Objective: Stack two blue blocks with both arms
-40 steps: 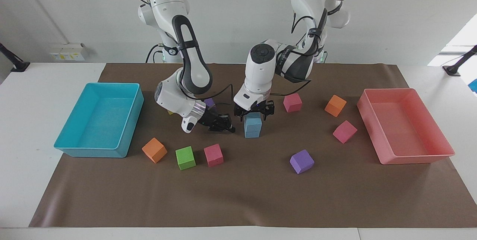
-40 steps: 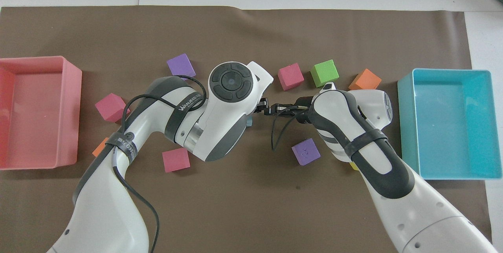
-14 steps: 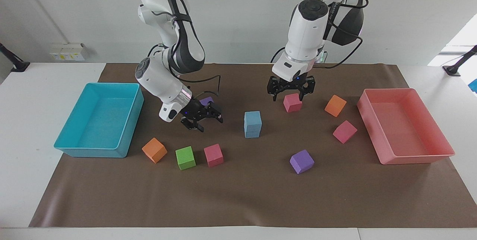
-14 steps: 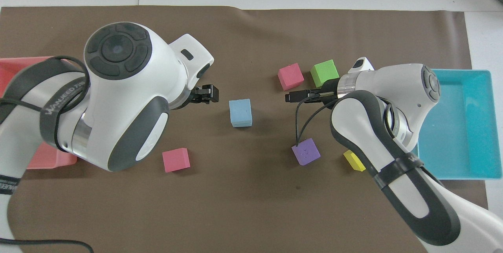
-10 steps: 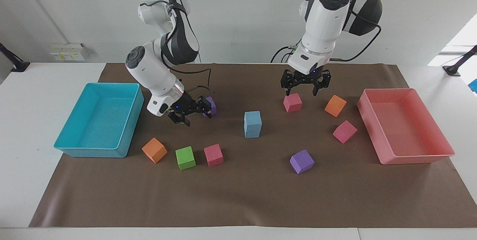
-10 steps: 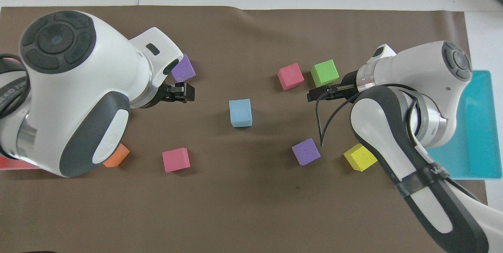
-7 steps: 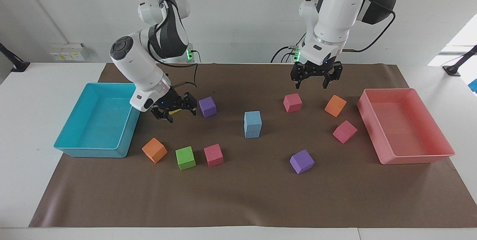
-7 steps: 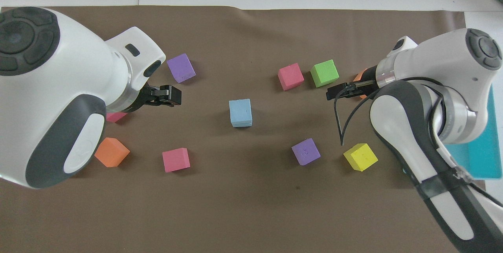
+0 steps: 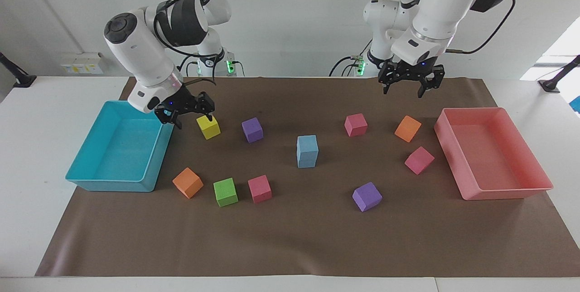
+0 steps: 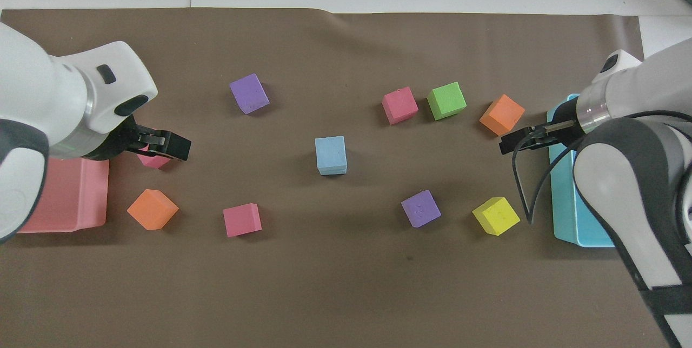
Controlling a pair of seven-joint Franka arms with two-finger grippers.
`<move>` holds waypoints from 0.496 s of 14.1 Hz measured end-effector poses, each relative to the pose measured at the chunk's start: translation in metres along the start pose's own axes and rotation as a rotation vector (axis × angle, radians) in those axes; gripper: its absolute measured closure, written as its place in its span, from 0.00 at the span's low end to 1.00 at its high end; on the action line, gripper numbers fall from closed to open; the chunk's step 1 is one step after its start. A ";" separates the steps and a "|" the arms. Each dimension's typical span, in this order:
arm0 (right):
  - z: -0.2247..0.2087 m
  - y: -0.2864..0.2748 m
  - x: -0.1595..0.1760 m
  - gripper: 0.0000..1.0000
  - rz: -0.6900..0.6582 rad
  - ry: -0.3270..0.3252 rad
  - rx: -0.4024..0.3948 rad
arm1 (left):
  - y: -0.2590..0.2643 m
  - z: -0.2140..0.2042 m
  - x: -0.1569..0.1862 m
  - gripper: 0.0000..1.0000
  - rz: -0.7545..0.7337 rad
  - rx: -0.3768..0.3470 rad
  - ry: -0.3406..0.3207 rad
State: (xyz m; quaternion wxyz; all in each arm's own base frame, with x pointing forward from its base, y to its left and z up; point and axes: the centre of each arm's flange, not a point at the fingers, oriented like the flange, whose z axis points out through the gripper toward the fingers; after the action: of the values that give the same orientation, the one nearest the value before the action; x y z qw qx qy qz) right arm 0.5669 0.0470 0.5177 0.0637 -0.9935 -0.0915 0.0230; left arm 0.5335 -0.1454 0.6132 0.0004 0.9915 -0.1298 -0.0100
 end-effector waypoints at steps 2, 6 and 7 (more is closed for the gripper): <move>-0.020 0.003 -0.016 0.00 -0.006 -0.022 -0.033 | -0.032 -0.004 -0.006 0.00 0.029 -0.020 -0.014; -0.048 0.016 -0.043 0.00 0.021 -0.056 -0.023 | -0.054 -0.006 -0.010 0.00 0.071 -0.026 -0.021; -0.056 0.020 -0.049 0.00 0.031 -0.064 -0.020 | -0.054 -0.006 -0.010 0.00 0.073 -0.026 -0.020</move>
State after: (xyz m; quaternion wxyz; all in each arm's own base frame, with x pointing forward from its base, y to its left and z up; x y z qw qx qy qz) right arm 0.5257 0.0116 0.5718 0.0504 -0.9942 -0.0781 0.0549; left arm 0.5375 -0.0901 0.6193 0.0123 0.9858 -0.1659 -0.0218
